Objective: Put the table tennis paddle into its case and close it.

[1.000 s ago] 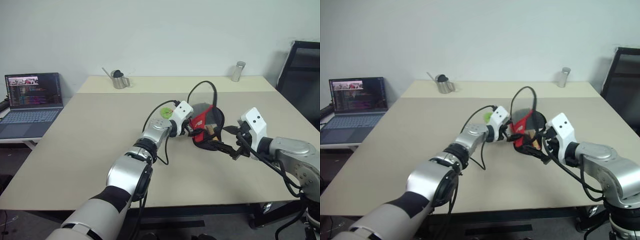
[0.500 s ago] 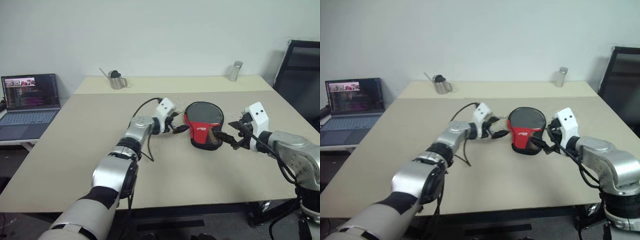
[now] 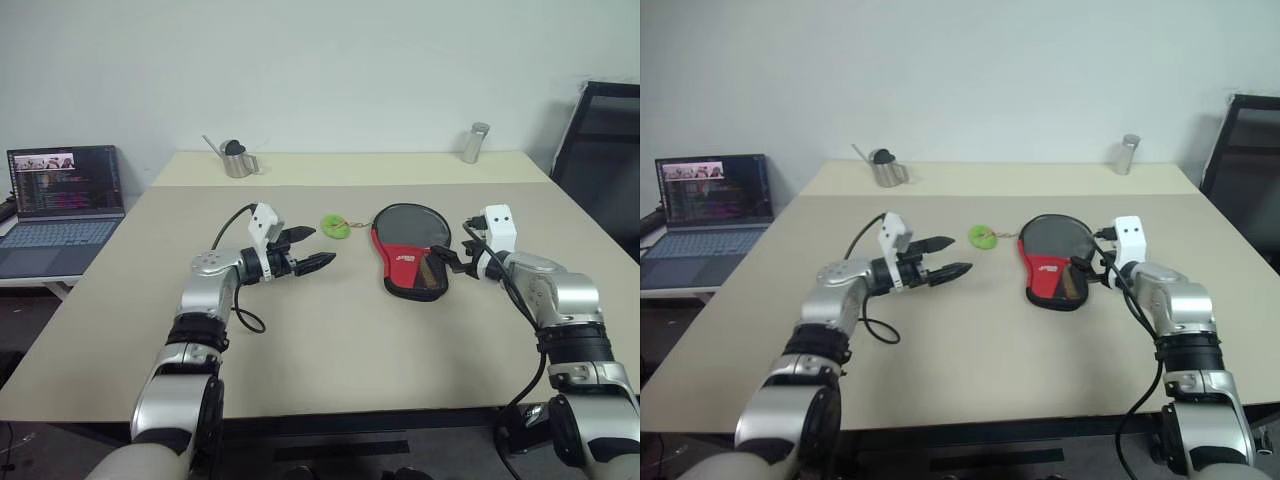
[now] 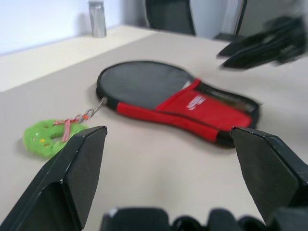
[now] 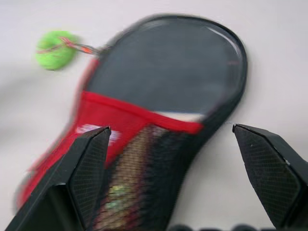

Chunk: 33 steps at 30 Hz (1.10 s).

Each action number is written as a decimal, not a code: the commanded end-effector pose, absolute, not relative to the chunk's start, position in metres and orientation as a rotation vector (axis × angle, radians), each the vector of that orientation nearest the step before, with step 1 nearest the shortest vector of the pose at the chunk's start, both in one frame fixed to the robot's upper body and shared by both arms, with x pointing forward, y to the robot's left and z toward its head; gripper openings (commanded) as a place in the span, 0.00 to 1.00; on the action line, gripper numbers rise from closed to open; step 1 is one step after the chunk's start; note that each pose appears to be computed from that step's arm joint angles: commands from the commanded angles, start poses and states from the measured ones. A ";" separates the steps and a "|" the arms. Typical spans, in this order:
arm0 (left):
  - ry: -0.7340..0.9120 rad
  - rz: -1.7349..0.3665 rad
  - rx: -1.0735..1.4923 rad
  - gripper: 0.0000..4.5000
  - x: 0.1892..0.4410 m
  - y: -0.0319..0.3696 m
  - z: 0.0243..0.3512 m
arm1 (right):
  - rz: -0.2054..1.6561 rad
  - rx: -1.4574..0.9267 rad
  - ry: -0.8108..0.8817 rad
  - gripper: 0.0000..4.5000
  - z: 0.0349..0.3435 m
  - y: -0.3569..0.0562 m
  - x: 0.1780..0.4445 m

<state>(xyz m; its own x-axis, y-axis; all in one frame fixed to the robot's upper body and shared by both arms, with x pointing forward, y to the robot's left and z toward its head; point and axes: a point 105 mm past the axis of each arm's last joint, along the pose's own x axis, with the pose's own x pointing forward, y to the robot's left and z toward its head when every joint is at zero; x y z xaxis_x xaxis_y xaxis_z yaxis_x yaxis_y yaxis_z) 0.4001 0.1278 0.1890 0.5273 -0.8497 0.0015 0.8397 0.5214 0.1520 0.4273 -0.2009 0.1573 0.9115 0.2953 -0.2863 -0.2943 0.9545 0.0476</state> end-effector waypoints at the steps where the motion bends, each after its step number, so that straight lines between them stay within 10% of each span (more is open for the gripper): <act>1: -0.156 -1.016 0.162 1.00 0.388 0.125 0.217 | 0.294 -0.012 0.252 0.99 0.164 -0.202 0.439; 33: -0.156 -0.989 0.195 1.00 0.377 0.126 0.227 | 0.273 0.129 0.398 0.96 0.116 -0.183 0.459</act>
